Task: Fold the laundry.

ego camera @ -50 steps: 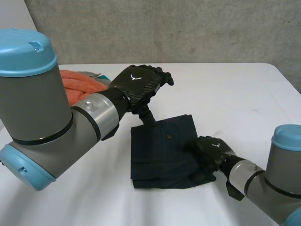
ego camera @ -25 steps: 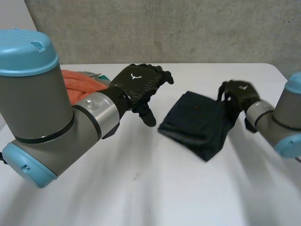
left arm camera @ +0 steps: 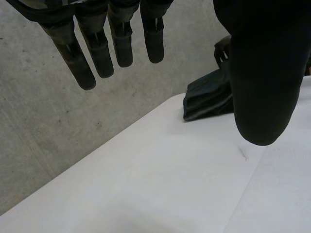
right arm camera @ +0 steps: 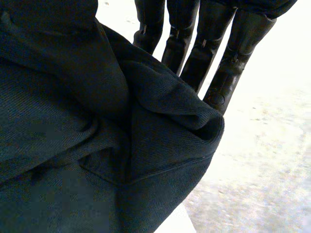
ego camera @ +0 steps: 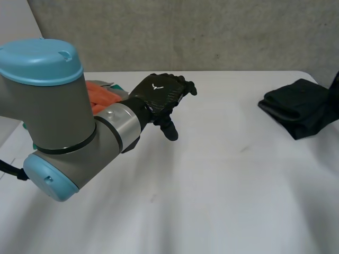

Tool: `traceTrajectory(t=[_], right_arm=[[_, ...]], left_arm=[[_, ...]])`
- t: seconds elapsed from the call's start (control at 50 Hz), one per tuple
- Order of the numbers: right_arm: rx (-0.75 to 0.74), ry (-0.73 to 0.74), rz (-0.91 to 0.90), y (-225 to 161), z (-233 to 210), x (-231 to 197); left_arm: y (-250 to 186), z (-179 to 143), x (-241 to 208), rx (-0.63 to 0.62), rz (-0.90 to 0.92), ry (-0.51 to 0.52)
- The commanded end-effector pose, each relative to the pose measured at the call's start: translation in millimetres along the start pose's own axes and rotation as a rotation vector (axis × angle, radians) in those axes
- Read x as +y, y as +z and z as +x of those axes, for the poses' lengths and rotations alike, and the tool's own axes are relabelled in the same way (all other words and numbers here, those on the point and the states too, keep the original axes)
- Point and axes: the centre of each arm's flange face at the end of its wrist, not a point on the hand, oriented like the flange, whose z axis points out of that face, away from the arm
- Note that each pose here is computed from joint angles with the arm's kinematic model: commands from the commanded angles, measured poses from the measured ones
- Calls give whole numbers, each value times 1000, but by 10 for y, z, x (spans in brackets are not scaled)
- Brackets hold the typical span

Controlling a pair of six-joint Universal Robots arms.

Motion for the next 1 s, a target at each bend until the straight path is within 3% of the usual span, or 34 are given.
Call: traceTrajectory(t=[0.02, 0.22, 0.34, 0.48, 0.6, 0.8, 0.92, 1.0], right_arm=[[87, -32, -7, 60, 255, 90], [148, -74, -40, 39, 328, 176], [62, -75, -157, -88, 216, 321], [-8, -64, -250, -289, 203, 97], [21, -136, -237, -398, 584, -213], [109, -626, -99, -483, 866, -939], [190, -665, 62, -542, 855, -1409], [143, -617, 243, -728, 478, -1742]], left_arm=[[23, -3, 27, -2, -6, -1], [32, 29, 8, 7, 1, -2], [39, 57, 35, 14, -7, -3], [33, 52, 34, 12, -8, -27], [14, 58, 44, 15, -13, -39], [-55, 52, 30, 11, -17, -39], [-86, 35, -11, 6, -5, -39], [-118, 4, -71, -3, 13, -36]])
